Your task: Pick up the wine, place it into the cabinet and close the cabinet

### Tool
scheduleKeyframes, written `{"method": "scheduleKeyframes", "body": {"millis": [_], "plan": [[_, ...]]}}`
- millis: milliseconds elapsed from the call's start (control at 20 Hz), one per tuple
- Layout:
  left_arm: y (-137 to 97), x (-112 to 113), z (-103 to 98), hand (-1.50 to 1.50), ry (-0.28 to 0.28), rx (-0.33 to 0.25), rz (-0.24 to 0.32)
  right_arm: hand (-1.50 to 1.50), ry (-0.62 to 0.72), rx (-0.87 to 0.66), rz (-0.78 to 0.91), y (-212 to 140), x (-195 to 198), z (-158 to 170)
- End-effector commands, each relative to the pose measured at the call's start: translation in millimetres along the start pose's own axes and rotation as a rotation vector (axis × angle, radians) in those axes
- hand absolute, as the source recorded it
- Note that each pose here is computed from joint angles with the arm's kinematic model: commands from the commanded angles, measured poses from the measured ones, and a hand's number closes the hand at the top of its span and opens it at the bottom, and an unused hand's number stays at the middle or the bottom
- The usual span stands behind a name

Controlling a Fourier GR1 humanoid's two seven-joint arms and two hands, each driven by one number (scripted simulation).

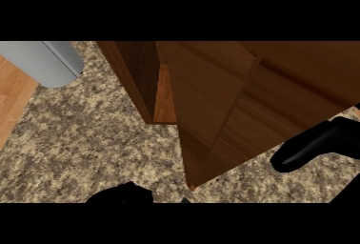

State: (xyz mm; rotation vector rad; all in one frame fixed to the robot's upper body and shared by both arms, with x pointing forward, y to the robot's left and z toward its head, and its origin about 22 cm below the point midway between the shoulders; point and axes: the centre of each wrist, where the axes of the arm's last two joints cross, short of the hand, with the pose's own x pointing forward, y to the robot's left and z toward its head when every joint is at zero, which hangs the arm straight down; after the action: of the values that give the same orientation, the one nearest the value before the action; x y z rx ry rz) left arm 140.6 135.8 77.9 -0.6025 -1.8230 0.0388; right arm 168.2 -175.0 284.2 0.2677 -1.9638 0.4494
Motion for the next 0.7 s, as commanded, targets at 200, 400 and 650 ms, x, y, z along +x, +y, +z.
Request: {"method": "scheduleKeyframes", "body": {"millis": [200,400,650], "plan": [[54,28,20,1.50,-0.026,-0.025,0.002,1.50,0.034,0.316,-0.163,44,6,5],[73,62,30,1.50,-0.037,0.003,0.004,1.50,0.066,0.336,-0.177,65,8,0],[122,77,40,1.50,-0.055,0.016,-0.041,1.50,0.064,0.424,-0.084,106,-1,-30]]}}
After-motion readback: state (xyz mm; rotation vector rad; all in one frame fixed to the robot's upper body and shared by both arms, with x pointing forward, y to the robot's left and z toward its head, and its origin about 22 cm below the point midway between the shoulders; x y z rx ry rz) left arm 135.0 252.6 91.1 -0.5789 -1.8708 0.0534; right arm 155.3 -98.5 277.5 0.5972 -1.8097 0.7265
